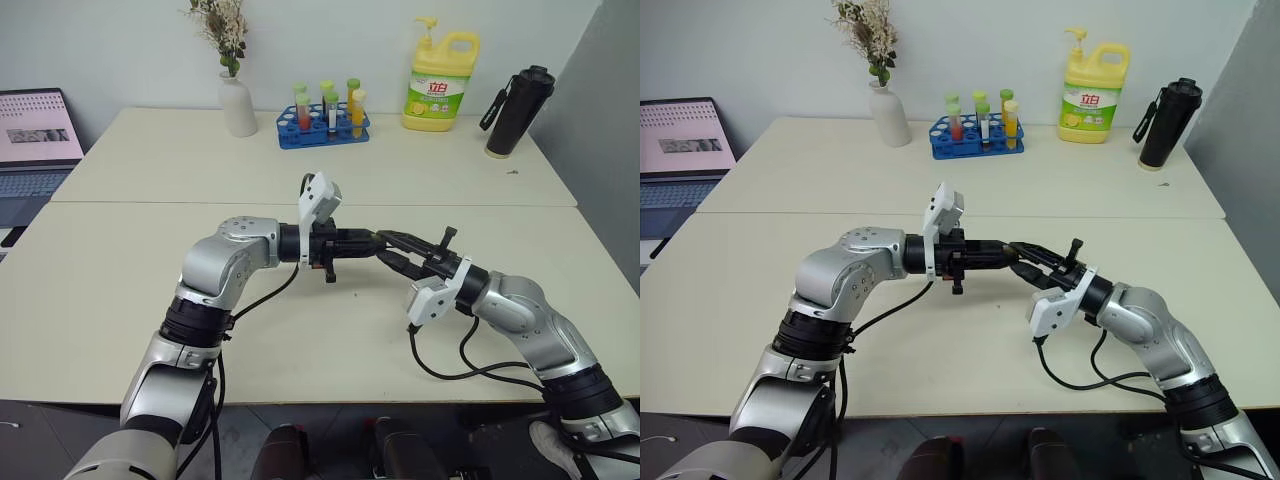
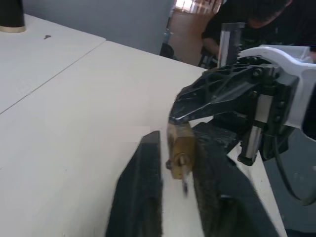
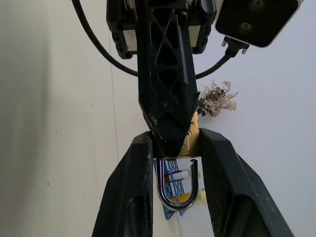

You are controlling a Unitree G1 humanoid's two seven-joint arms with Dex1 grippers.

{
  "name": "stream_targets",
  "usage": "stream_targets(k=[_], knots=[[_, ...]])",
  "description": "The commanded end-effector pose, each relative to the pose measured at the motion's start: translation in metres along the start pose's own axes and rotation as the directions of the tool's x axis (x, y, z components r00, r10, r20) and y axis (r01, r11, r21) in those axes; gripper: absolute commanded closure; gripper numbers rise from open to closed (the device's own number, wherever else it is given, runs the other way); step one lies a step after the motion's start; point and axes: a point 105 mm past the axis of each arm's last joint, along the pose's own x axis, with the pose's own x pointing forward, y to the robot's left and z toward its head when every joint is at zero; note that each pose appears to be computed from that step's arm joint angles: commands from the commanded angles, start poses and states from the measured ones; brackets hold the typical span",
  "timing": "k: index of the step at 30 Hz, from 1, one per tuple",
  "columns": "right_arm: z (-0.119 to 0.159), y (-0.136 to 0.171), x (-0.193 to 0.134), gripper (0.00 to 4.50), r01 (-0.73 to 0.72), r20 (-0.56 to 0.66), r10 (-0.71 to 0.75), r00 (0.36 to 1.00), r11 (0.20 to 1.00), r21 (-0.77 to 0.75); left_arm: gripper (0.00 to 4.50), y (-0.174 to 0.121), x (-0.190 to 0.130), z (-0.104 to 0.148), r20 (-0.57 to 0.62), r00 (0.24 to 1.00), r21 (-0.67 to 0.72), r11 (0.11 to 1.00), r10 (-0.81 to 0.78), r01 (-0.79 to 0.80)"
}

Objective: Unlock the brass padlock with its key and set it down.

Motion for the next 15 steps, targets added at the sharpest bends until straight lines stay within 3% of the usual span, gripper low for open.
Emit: stream_targets(k=[1, 9, 12, 15], knots=[[0.013, -0.016, 0.001, 3.57, 0.053, 0.059, -0.05, 0.997, 0.998, -0.039, 4.32, -0.001, 0.001, 0.012, 0.015, 1.0, 0.059, 0.998, -0.001, 0.0], [0.008, -0.01, -0.005, 3.57, 0.013, 0.034, -0.013, 0.999, 1.0, 0.008, 4.32, -0.002, -0.001, 0.008, 0.001, 1.0, 0.076, 0.997, -0.017, 0.016], [-0.003, -0.016, -0.017, 2.53, 0.019, -0.028, -0.016, 0.999, 0.996, 0.089, 4.32, -0.005, -0.002, 0.008, 0.005, 0.999, 0.071, 0.997, -0.043, 0.042], [-0.009, -0.011, -0.034, 1.4, -0.053, -0.075, 0.076, 0.994, 0.962, 0.269, 4.32, -0.006, -0.005, 0.008, 0.01, 0.998, 0.069, 0.996, -0.062, 0.061]])
